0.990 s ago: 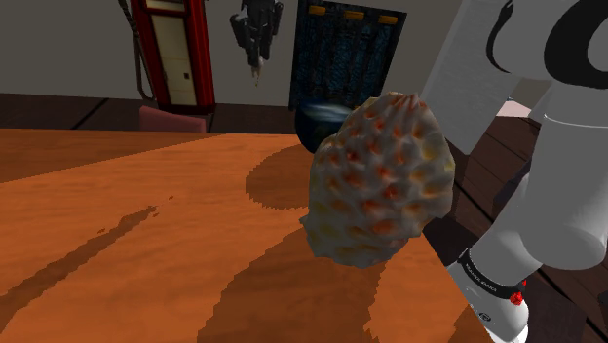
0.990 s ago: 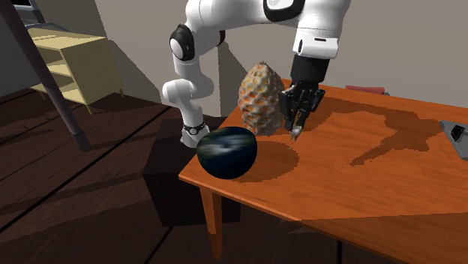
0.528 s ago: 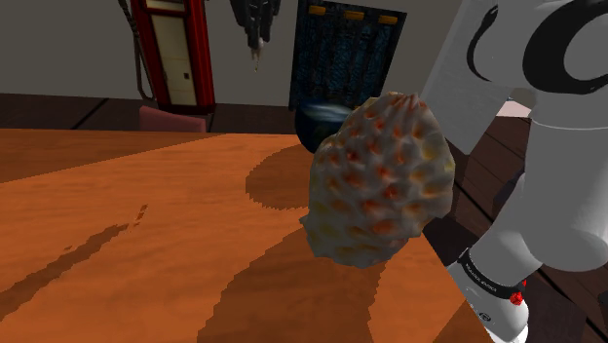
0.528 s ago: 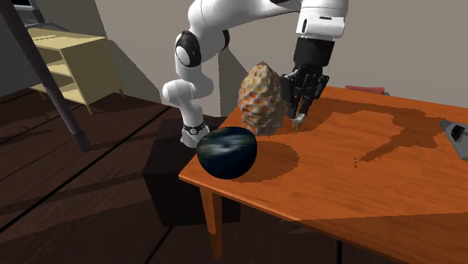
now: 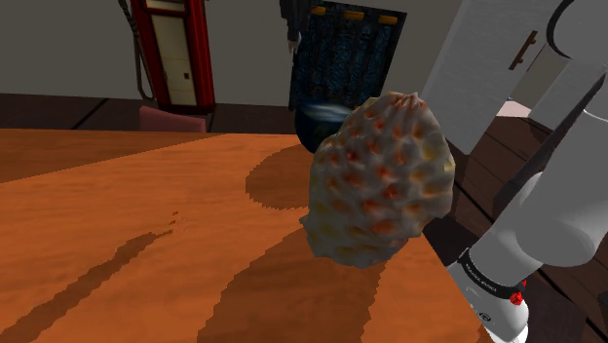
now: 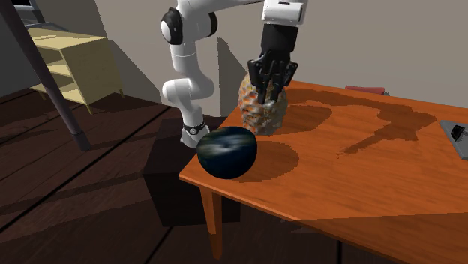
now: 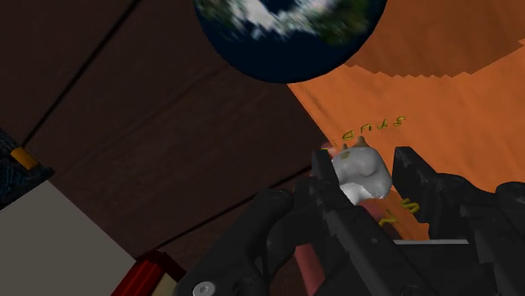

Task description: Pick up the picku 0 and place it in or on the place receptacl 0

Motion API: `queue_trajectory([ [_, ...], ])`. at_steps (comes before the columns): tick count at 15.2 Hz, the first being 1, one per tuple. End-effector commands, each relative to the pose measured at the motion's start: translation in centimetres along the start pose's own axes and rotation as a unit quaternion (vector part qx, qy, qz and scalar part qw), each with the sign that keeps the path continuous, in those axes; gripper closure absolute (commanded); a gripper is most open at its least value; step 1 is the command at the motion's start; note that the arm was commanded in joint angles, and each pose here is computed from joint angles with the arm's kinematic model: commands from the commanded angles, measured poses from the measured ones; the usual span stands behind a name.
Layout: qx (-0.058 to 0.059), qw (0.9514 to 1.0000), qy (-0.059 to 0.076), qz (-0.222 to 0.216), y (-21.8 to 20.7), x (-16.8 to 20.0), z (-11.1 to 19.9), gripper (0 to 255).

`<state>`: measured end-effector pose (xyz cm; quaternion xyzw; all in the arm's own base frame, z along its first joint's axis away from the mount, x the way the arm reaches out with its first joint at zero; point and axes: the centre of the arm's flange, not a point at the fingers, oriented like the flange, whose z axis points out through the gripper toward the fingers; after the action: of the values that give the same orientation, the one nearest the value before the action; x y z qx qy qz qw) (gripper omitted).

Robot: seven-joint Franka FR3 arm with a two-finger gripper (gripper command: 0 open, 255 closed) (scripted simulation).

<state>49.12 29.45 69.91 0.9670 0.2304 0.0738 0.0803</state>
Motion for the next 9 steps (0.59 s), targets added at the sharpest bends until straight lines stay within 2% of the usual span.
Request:
queue_trajectory([
  [1,0.001,1.0,0.0,0.0,1.4,-2.3,-0.4,255],
  [5,0.001,1.0,0.0,0.0,4.1,-6.4,-1.0,255],
  [9,0.001,1.0,0.0,0.0,3.7,-6.7,1.1,255],
])
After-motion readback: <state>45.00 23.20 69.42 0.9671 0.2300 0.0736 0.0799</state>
